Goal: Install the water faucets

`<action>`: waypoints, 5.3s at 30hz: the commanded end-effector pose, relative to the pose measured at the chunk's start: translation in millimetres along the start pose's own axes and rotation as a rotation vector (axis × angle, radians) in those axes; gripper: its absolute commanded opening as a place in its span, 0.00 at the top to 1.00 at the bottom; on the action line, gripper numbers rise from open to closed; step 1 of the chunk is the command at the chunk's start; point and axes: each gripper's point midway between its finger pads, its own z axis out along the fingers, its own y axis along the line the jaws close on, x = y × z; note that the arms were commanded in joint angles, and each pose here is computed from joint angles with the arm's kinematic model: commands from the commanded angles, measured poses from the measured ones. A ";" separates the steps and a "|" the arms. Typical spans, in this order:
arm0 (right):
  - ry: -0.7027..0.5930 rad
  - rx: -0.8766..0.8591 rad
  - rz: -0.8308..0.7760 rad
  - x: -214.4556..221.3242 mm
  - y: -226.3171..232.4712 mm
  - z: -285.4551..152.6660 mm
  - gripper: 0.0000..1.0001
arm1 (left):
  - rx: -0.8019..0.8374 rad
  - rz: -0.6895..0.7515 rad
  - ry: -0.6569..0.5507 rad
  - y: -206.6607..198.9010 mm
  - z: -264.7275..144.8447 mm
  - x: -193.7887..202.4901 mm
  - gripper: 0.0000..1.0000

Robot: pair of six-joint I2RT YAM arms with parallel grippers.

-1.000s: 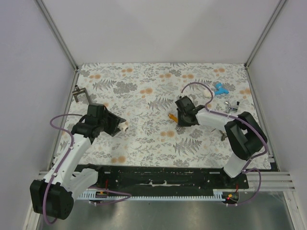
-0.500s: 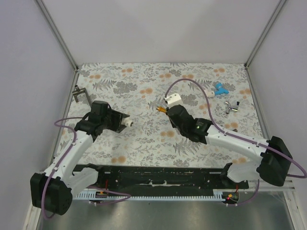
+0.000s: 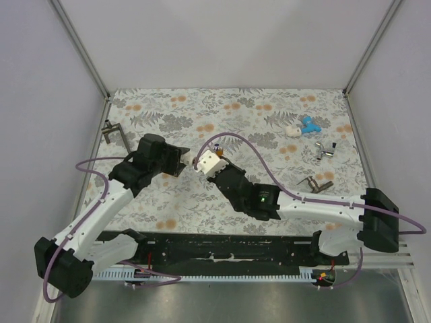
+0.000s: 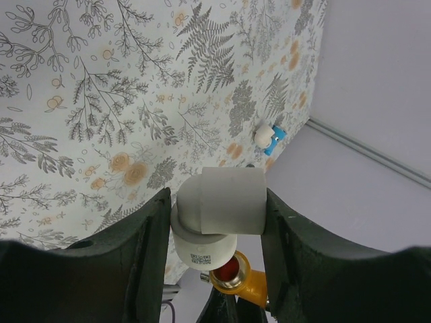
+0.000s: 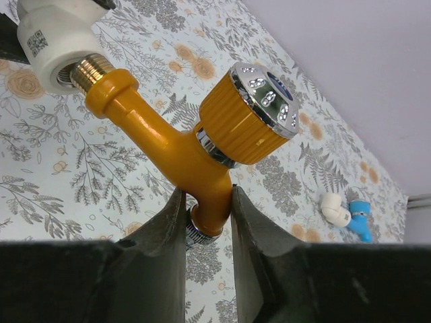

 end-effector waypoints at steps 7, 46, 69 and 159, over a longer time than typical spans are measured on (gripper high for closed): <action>-0.049 0.118 0.032 -29.6 -13.0 3.4 1.00 | 0.095 -0.117 -0.112 -34.8 -14.5 -4.2 0.98; -0.034 0.049 0.139 -28.3 23.3 21.2 1.00 | 0.126 -0.159 -0.150 -37.8 -17.1 -6.8 0.98; 0.062 -0.234 0.480 -43.0 34.8 25.8 1.00 | 0.463 -0.103 -0.155 -64.3 -33.0 -5.6 0.98; 0.244 -1.132 1.201 -26.8 19.2 63.0 1.00 | 1.237 0.993 -0.109 -79.4 -52.1 39.3 0.98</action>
